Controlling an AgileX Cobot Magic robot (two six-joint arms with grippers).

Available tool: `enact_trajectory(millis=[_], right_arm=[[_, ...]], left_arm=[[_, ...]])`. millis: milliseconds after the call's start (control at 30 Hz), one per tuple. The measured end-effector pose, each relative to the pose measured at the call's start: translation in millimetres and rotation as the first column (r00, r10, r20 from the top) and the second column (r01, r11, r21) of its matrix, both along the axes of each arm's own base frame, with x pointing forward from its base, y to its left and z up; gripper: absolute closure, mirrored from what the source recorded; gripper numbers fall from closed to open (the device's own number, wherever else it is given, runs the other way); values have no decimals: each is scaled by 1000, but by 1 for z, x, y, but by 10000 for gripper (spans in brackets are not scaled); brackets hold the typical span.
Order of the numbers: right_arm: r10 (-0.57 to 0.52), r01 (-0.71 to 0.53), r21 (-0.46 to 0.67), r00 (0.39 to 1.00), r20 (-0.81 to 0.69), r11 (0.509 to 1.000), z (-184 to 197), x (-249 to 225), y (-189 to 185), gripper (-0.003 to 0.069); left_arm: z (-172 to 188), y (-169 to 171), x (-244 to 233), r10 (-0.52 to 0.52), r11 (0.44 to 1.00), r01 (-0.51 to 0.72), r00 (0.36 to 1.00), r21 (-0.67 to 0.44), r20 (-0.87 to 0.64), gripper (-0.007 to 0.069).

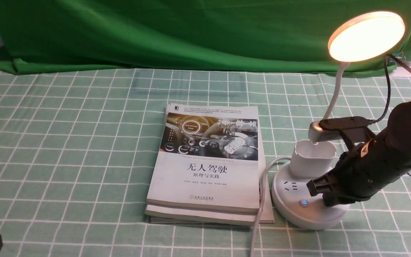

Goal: Turn off the desk lamp on the blue coffee tablecloth by hand.
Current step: 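Press the power button on the lamp base to turn the lamp off with the right gripper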

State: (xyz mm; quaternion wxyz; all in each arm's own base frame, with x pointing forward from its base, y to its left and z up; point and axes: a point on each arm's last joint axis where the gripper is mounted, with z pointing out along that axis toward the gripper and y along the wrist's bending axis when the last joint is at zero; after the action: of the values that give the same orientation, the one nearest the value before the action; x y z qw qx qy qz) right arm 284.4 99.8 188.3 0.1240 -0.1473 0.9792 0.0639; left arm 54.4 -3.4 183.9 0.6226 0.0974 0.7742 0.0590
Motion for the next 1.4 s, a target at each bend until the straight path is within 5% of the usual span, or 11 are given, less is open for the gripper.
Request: enact_trajectory(millis=[567, 1000, 1400], right_arm=[[0, 0, -4, 1000, -1, 1000, -11, 9, 3, 619], [1, -3, 28, 996, 88, 1000, 27, -5, -1, 619], [2, -3, -10, 1000, -31, 1000, -10, 4, 2, 619]], left_arm=[[0, 0, 0, 0, 1000, 0, 1000, 0, 0, 625], [0, 0, 0, 0, 1000, 0, 1000, 0, 0, 625], [0, 0, 0, 0, 1000, 0, 1000, -1, 0, 625]])
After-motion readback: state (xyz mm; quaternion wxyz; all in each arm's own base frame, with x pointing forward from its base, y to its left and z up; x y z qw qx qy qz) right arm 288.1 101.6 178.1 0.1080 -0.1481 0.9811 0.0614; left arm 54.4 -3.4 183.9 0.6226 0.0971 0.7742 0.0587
